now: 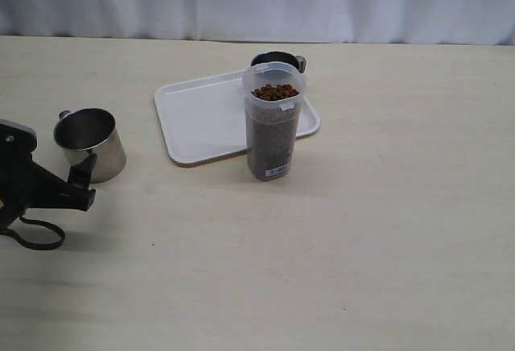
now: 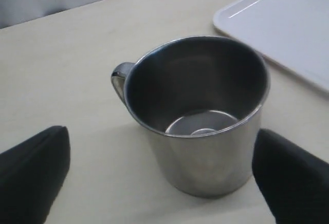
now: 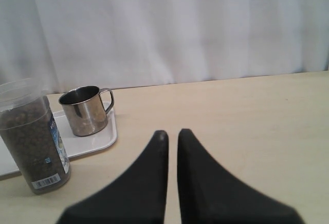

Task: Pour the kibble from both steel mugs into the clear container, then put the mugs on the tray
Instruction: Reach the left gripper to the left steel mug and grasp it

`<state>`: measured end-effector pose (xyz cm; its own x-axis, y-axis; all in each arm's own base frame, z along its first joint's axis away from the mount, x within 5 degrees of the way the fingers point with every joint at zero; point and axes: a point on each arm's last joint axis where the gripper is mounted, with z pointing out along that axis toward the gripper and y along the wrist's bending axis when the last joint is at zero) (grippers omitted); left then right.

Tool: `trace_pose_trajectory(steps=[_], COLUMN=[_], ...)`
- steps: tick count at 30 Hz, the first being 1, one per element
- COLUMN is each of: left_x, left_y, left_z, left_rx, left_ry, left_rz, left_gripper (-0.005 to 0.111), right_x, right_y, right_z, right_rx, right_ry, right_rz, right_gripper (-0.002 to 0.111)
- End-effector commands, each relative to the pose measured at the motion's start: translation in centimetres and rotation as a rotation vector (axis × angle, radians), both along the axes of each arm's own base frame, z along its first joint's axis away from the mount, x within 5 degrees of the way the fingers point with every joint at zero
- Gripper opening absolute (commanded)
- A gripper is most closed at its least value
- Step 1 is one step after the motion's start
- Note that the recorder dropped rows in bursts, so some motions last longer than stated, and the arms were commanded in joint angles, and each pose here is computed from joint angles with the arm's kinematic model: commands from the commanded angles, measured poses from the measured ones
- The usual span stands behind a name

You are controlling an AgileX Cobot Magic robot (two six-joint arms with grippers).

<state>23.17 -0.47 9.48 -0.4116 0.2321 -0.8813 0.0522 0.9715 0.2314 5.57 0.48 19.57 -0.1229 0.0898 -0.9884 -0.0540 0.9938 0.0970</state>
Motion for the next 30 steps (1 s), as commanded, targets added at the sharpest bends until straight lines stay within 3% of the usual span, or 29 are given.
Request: trace_pose_trajectory(steps=[1, 7, 12, 21, 26, 30], left_x=[0.0, -0.4, -0.7, -0.3, 0.2, 0.9], left_y=[0.0, -0.1, 0.3, 2.0, 1.6, 1.8], left_z=[-0.3, -1.1, -1.5, -0.9, -0.4, -1.2], left_rx=[0.004, 0.003, 0.106, -0.035, -0.066, -0.086], left_ry=[0.028, 0.132, 0.189, 0.106, 0.04, 0.063], left_rz=[0.013, -0.001, -0.036, 0.002, -0.166, -0.153], left_gripper=[0.079, 0.079, 0.079, 0.079, 0.079, 0.079], right_x=[0.0, 0.0, 0.0, 0.0, 0.0, 0.0], right_y=[0.0, 0.0, 0.0, 0.0, 0.0, 0.0], right_z=[-0.1, -0.1, -0.1, -0.1, -0.1, -0.1], right_rx=[0.004, 0.004, 0.004, 0.004, 0.004, 0.004], right_ry=[0.002, 0.002, 0.002, 0.002, 0.002, 0.002], right_rz=[0.003, 0.003, 0.003, 0.003, 0.003, 0.003], right_gripper=[0.005, 0.005, 0.005, 0.005, 0.005, 0.005])
